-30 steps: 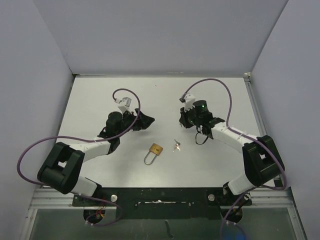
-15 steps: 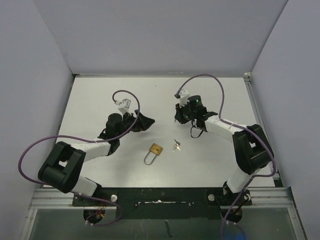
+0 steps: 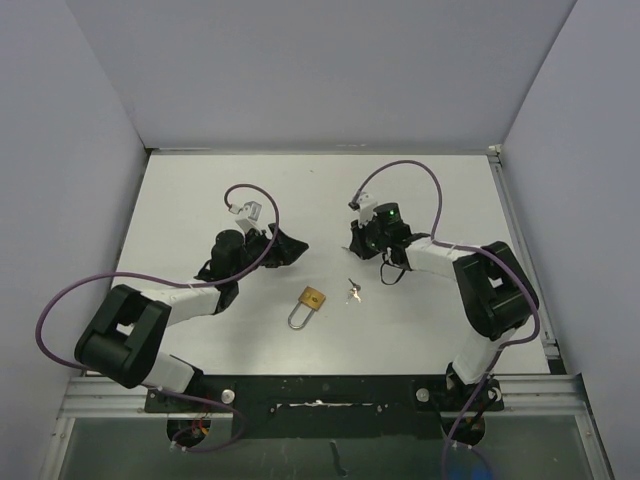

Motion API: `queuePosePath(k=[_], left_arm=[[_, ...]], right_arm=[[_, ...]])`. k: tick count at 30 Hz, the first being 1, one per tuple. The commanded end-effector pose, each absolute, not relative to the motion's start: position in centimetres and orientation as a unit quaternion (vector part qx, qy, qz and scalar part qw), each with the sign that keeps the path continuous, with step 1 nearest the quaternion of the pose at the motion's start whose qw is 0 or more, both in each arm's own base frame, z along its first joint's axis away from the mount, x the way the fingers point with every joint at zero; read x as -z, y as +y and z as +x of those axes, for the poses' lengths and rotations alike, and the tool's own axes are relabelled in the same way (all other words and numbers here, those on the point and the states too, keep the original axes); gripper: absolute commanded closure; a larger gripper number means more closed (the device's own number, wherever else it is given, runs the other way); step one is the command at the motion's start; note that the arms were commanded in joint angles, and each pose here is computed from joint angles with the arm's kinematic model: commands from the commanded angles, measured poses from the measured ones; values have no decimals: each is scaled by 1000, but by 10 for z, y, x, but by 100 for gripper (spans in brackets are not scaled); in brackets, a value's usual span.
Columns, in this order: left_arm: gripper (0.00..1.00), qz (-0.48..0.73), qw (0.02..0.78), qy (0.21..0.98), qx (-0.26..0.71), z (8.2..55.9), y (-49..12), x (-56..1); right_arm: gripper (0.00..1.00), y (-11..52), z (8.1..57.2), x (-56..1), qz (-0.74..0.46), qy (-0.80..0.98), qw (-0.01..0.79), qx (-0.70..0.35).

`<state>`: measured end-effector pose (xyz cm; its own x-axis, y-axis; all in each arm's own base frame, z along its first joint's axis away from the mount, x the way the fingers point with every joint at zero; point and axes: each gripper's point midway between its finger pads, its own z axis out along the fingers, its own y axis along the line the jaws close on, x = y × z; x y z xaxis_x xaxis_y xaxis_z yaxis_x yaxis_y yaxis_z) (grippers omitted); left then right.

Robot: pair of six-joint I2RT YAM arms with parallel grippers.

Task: Unlock with the key

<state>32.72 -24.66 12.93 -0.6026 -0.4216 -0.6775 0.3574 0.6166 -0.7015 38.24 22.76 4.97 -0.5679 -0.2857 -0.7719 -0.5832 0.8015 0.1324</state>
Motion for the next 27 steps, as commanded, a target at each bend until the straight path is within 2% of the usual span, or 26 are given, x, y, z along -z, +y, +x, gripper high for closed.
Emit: queuePosePath(k=[1,6,12,16,21,27], left_arm=[[32,-11,477,758,445,332,-247,-151],[32,-13,476,759,444,332,-247,-149],[32,-15,473,762,443,330,-246,-146],[32,-15,473,763,441,329,-245,-145],[32,-16,473,762,441,329,-244,-145],[32,-15,473,762,441,327,-244,-144]], right_arm=[[100,222,377,-63,-242,854,416,-197],[97,216,367,-60,-238,858,413,-193],[74,215,365,-62,-237,859,412,-192],[67,215,365,-64,-237,859,411,-193],[61,215,365,-65,-240,858,411,-192],[57,211,365,-59,-240,867,397,-180]])
